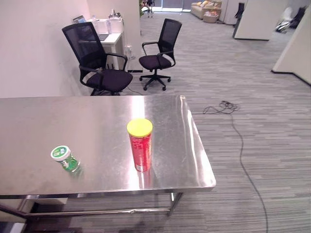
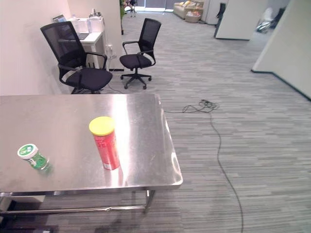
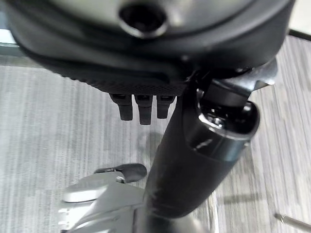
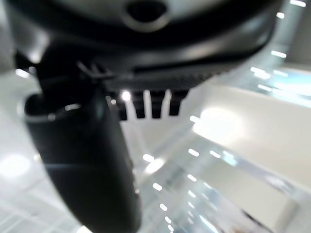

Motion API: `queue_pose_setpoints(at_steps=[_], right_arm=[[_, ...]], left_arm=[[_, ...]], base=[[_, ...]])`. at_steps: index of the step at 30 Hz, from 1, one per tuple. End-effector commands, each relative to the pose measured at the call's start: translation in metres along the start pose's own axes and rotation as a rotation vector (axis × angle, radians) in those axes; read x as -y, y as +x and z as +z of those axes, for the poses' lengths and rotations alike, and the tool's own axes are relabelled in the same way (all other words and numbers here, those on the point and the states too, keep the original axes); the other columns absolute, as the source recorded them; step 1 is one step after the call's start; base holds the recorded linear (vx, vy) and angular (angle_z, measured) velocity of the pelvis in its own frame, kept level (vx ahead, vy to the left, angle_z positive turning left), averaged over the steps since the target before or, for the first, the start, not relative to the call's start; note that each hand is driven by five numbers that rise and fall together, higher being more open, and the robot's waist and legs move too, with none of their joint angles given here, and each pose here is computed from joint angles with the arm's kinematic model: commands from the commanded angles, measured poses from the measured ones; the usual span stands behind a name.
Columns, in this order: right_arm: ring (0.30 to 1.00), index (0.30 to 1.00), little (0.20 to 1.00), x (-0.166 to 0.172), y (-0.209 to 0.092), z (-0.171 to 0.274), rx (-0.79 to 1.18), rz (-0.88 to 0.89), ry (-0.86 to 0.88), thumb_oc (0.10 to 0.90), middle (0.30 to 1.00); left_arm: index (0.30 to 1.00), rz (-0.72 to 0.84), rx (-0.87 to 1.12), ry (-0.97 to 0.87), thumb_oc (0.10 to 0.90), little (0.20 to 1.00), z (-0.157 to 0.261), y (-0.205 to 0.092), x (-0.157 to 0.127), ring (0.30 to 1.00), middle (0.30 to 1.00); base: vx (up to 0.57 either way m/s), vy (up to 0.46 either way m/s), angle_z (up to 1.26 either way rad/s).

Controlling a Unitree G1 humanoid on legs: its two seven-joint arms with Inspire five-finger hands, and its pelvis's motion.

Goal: Put the goods on the table back onto the shelves and tidy them up.

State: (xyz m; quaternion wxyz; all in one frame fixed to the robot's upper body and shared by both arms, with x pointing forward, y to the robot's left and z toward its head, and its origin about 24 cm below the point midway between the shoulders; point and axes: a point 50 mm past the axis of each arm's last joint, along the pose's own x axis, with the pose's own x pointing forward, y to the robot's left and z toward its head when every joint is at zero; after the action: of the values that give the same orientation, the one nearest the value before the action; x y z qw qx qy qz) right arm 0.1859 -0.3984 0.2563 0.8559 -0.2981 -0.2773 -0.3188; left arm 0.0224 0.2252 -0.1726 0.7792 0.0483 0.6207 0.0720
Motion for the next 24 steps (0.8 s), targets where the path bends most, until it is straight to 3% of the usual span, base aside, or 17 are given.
queue_pose_setpoints(at_steps=[1,9,14,24], right_arm=[[0.9,0.9,0.9,0.0,0.015,0.031,0.168,-0.03,0.135,0.8,0.9],[0.9,0.9,0.9,-0.048,0.007,0.053,0.249,0.189,0.337,0.8,0.9],[0.9,0.9,0.9,-0.077,-0.023,0.083,0.365,0.406,0.542,0.8,0.9],[0.9,0.9,0.9,-0.112,-0.054,0.11,0.439,0.651,0.686,0.8,0.9]], left_arm=[[0.9,-0.024,0.021,0.059,0.8,0.9,0.019,0.004,0.002,0.9,0.9],[0.9,-0.048,0.013,0.042,0.8,0.9,0.016,0.003,0.009,0.9,0.9],[0.9,-0.073,0.024,0.053,0.8,0.9,0.015,0.003,0.014,0.9,0.9],[0.9,-0.079,0.035,0.072,0.8,0.9,0.016,0.003,0.016,0.9,0.9]], base=[[0.01,0.011,0.04],[0.0,0.004,0.06],[0.01,-0.009,-0.03],[0.0,-0.002,0.01]])
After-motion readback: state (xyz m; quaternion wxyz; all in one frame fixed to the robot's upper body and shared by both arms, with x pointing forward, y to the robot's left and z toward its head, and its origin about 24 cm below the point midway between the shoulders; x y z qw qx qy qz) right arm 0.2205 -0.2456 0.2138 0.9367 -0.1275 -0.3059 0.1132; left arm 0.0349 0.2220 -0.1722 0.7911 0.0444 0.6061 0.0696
